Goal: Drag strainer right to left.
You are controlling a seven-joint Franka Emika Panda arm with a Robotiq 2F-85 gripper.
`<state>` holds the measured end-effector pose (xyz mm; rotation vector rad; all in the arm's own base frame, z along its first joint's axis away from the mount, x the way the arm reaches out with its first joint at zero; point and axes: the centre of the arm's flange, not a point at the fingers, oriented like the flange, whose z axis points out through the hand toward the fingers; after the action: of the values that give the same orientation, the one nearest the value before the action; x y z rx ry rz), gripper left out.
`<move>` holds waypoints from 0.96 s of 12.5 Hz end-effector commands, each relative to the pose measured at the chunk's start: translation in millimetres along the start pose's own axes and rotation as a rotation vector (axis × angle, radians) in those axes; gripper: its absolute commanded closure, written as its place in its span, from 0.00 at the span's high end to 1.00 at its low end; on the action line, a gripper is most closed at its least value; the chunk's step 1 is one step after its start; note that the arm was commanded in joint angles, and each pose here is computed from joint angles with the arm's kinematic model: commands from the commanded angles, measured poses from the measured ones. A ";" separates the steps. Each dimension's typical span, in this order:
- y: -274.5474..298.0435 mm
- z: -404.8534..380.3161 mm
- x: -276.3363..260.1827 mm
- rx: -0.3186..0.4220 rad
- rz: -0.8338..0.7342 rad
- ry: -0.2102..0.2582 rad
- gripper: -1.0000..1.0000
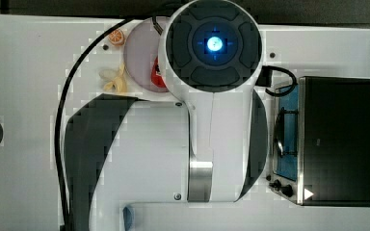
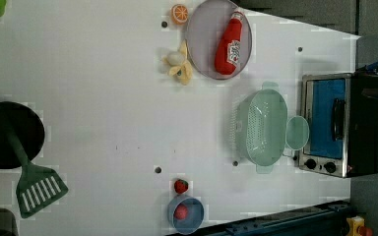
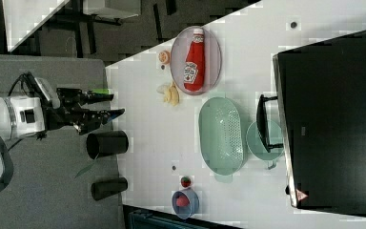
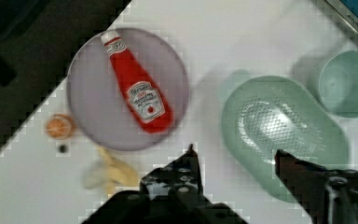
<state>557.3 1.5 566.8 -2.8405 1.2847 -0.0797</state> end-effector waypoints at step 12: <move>125.5 152.1 -67.7 -0.097 0.216 -0.030 1.00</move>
<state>435.9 -40.4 431.2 -2.7871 1.4944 -0.0319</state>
